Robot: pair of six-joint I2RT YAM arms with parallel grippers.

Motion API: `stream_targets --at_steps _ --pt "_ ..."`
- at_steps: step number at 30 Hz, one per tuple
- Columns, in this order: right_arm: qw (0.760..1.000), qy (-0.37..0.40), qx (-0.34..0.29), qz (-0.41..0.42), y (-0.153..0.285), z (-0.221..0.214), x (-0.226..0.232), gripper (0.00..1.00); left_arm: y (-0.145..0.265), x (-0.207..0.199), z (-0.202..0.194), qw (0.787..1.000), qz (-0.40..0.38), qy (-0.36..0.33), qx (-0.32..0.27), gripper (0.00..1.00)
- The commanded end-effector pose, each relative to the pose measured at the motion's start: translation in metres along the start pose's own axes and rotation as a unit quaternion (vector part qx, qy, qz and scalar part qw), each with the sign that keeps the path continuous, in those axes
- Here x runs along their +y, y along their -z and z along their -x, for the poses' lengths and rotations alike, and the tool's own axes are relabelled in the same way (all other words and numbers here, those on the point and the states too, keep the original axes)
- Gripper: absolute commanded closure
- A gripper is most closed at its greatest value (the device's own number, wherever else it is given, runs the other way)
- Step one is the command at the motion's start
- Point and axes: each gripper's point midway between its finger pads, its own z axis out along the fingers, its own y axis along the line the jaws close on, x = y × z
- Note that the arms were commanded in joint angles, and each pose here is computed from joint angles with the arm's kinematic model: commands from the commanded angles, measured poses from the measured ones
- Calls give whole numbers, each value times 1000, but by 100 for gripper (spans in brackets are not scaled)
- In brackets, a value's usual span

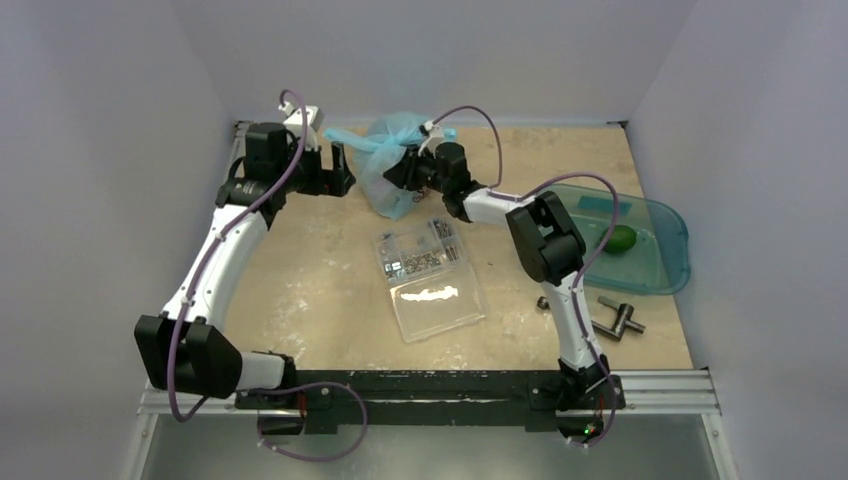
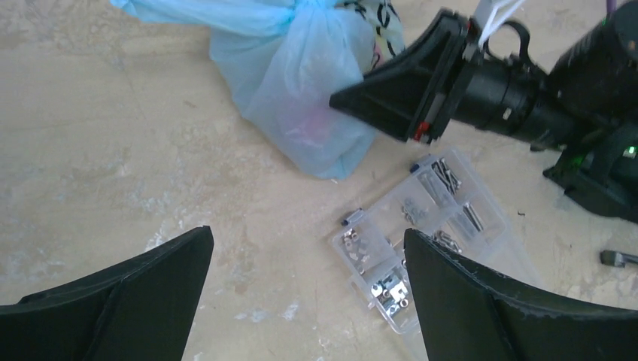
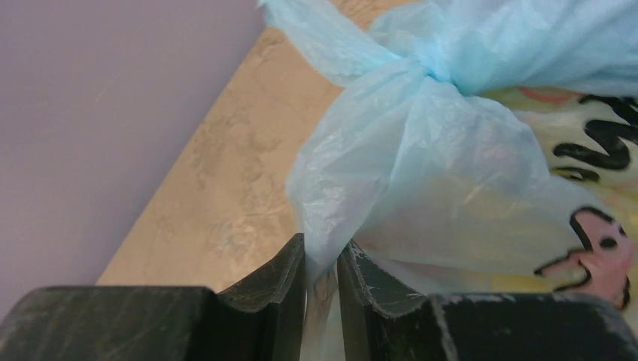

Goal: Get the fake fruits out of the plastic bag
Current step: Move the plastic bag to the center of the board, then untie the plastic bag at the center of the board.

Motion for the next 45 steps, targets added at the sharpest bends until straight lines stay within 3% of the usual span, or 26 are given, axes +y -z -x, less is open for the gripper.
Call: stream_targets --at_steps 1,12,17,22,29,37,40,45 --pt "995 11 -27 90 -2 6 76 79 2 5 30 999 25 -21 -8 0" --pt "983 -108 -55 140 2 -43 151 74 -34 -7 15 998 -53 -19 40 10" --pt "980 -113 -39 160 21 -50 175 62 -45 -2 4 995 -49 -9 84 17" --pt "993 -61 -36 89 54 -34 147 53 -49 4 3 995 -44 -5 88 18" --pt "998 1 -54 10 94 -1 116 52 -71 6 -16 990 -56 17 128 27" --pt "999 4 -51 -15 79 31 100 52 -91 13 -33 985 -50 34 164 29" --pt "999 -7 -47 -17 65 32 98 51 -98 19 -43 981 -39 40 185 37" --pt "995 -82 -47 -32 43 28 90 49 -99 26 -49 979 -22 44 198 62"
